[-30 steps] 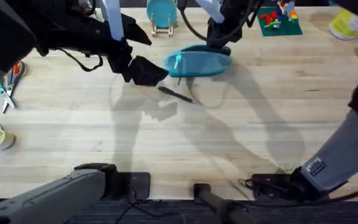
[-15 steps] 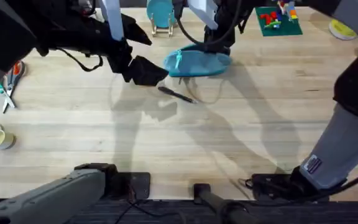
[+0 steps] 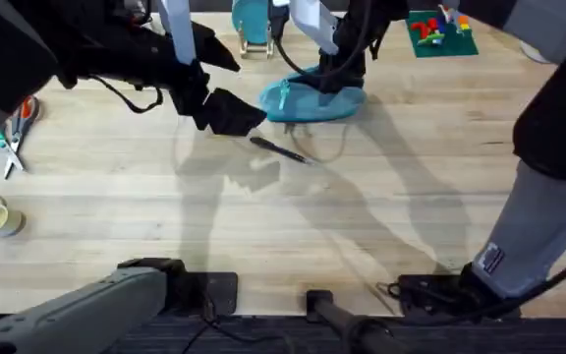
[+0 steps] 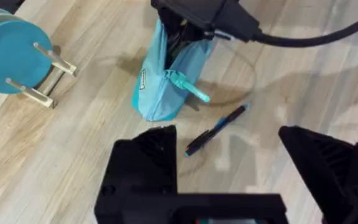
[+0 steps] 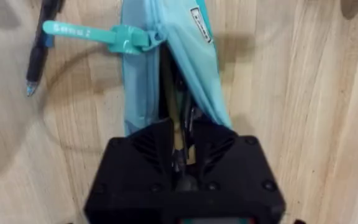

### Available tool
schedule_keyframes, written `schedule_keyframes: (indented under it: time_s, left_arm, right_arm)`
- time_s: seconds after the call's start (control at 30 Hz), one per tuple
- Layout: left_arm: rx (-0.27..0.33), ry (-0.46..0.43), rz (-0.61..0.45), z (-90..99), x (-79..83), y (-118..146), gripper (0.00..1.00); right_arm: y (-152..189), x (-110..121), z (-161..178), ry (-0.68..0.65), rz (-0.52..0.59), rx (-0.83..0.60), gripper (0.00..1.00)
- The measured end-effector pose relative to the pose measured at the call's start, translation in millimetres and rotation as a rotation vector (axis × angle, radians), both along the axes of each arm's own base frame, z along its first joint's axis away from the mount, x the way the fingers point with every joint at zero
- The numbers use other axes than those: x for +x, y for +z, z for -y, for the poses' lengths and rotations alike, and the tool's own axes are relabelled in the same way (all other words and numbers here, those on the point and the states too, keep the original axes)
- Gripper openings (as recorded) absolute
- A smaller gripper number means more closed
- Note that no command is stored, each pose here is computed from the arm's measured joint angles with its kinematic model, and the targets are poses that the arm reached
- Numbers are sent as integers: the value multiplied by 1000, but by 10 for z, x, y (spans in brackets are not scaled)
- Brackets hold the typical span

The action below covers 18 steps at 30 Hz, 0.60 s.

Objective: Unzip the bag, pick up the pens from the table one at a time and place them inside, then zip the bag closed.

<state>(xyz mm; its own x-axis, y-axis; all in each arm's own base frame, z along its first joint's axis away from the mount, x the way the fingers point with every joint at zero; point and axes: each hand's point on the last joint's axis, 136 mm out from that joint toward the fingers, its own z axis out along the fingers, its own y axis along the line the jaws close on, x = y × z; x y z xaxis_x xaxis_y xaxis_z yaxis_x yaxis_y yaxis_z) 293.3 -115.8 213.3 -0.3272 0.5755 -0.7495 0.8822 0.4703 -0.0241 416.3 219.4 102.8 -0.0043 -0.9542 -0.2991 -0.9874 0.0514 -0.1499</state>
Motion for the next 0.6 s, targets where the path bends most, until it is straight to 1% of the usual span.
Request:
schedule_keyframes:
  time_s: [0.07, 0.1, 0.13, 0.17, 0.27, 0.3, 0.33, 0.37, 0.6]
  left_arm:
    - [0, 0, 0, 0, 0, -1, 993]
    - [0, 0, 0, 0, 0, -1, 993]
    - [0, 0, 0, 0, 0, -1, 993]
    - [0, 0, 0, 0, 0, 0, 993]
    - [0, 0, 0, 0, 0, -1, 992]
    - [0, 0, 0, 0, 0, -1, 992]
    - [0, 0, 0, 0, 0, -1, 993]
    - [0, 0, 0, 0, 0, -1, 993]
    - [0, 0, 0, 0, 0, -1, 993]
  right_arm:
    - [0, -7, -12, 2, 1, -2, 189]
    - [-1, -9, -18, 2, 0, -2, 228]
    - [-2, -13, -22, 1, 0, -3, 297]
    - [-1, -15, -26, 1, -1, -2, 405]
    - [-5, -27, -35, 5, -3, -4, 842]
    - [-5, -32, -39, 7, -4, -4, 952]
    - [-6, -36, -43, 8, -5, -5, 983]
    - [-7, -41, -44, 9, -6, -6, 991]
    - [-8, -44, -43, 9, -7, -6, 996]
